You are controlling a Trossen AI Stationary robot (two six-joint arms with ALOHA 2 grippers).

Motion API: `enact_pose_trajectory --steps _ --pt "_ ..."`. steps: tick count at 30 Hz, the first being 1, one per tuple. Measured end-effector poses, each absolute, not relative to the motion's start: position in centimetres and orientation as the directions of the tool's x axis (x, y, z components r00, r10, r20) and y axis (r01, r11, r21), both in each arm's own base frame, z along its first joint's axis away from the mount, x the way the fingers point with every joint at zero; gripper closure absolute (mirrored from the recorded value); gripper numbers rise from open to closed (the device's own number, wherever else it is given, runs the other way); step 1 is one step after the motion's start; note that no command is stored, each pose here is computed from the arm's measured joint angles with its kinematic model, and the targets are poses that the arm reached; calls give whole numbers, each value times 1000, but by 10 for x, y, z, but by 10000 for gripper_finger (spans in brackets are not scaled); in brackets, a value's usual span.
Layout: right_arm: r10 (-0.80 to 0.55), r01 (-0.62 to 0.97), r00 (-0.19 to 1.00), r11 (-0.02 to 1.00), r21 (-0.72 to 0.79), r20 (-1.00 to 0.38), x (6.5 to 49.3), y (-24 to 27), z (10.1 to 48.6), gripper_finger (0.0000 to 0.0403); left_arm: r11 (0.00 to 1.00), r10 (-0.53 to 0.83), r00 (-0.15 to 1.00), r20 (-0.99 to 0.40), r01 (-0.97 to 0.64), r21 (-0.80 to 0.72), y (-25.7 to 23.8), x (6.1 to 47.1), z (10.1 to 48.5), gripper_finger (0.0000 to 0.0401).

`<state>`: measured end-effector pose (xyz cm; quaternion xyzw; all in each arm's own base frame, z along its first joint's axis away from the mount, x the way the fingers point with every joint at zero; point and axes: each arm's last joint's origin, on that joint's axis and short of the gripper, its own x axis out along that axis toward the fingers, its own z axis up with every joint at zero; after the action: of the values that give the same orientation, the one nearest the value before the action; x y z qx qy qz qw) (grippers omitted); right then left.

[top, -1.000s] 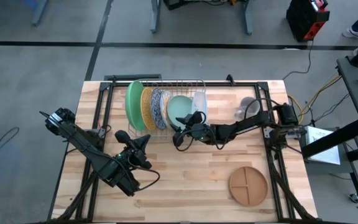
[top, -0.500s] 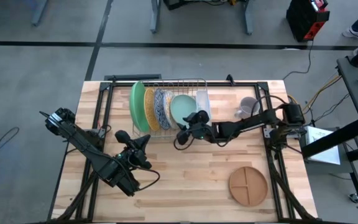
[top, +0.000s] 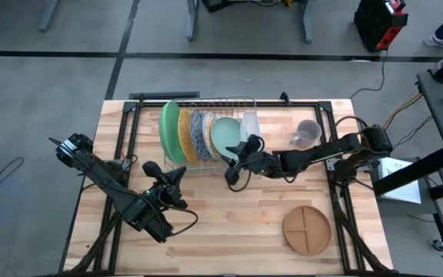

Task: Sort dishes
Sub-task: Put the light blue plate in the dish rack

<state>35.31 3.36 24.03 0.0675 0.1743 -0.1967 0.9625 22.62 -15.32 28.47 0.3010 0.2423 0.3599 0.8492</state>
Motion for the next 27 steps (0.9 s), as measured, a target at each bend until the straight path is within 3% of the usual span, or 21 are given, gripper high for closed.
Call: enact_pose_trajectory --steps 4,14,27 --pt "-78 125 894 989 80 -441 353 15 240 261 582 750 618 -235 -448 679 -154 226 284 401" --pt "-181 161 821 983 -85 -542 357 -16 232 294 592 743 623 -245 -440 675 -156 225 285 401" --pt "-194 146 697 981 -128 -690 390 -25 229 257 589 744 622 -244 -437 679 -156 224 285 401"
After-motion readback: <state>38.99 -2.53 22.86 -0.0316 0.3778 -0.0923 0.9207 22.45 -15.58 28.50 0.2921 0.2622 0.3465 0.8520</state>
